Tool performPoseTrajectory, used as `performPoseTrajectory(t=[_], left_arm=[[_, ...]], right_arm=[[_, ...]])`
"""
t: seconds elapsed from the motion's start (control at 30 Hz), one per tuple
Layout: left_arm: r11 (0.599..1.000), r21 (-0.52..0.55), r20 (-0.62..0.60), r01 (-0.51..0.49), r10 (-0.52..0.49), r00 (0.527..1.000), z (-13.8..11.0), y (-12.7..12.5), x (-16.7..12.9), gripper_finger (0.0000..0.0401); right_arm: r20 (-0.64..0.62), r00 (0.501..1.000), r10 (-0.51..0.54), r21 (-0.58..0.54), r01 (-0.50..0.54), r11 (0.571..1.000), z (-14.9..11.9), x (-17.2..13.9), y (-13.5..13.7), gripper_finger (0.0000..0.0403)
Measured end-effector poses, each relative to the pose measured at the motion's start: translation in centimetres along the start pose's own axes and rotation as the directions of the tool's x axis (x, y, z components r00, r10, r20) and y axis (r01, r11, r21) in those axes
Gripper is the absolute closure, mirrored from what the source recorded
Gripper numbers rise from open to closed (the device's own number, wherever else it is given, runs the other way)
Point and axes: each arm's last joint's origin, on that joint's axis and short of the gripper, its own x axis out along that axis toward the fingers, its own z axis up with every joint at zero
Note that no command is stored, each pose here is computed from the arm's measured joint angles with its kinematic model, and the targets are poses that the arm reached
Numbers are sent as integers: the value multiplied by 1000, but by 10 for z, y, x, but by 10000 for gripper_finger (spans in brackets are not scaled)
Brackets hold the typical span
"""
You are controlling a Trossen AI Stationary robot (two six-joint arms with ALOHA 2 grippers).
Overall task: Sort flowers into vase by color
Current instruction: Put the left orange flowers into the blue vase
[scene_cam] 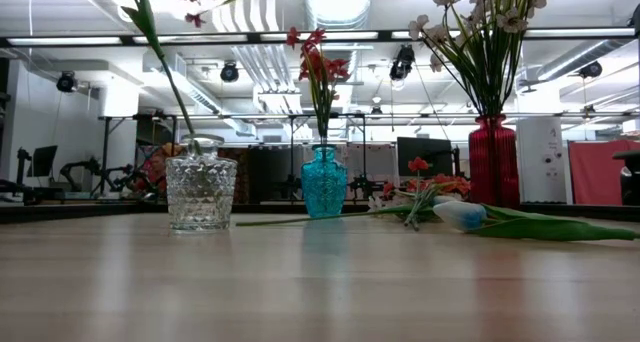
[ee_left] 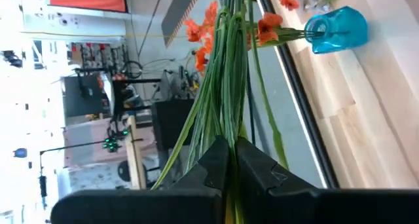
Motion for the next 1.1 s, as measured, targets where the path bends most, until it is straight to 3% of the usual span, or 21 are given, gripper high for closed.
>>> performPoseTrajectory(t=[0.17, 0.37, 0.67, 0.87, 0.97, 1.1], left_arm=[[1000, 14, 37, -1, 0, 999, 19, 3, -5, 401], [997, 77, 76, 22, -28, 997, 50, 0, 0, 401], [995, 95, 90, 24, -33, 995, 80, 4, 12, 401], [991, 125, 76, 42, -52, 996, 93, 4, 17, 401], [990, 132, 74, 44, -54, 996, 98, 4, 18, 401], [991, 130, 80, 45, -56, 995, 103, 5, 21, 401]], right_arm=[[-24, 999, -21, -42, 20, 999, 4, 22, 3, 129], [-80, 997, -16, -70, 10, 997, 2, 47, 2, 120], [-149, 982, 115, 71, -105, 992, -15, 76, -8, 146], [-199, 974, 112, 123, -89, 988, -24, 82, -19, 160], [-207, 972, 113, 141, -85, 986, -25, 84, -21, 182], [-192, 963, 188, 166, -157, 973, -26, 85, -22, 232]])
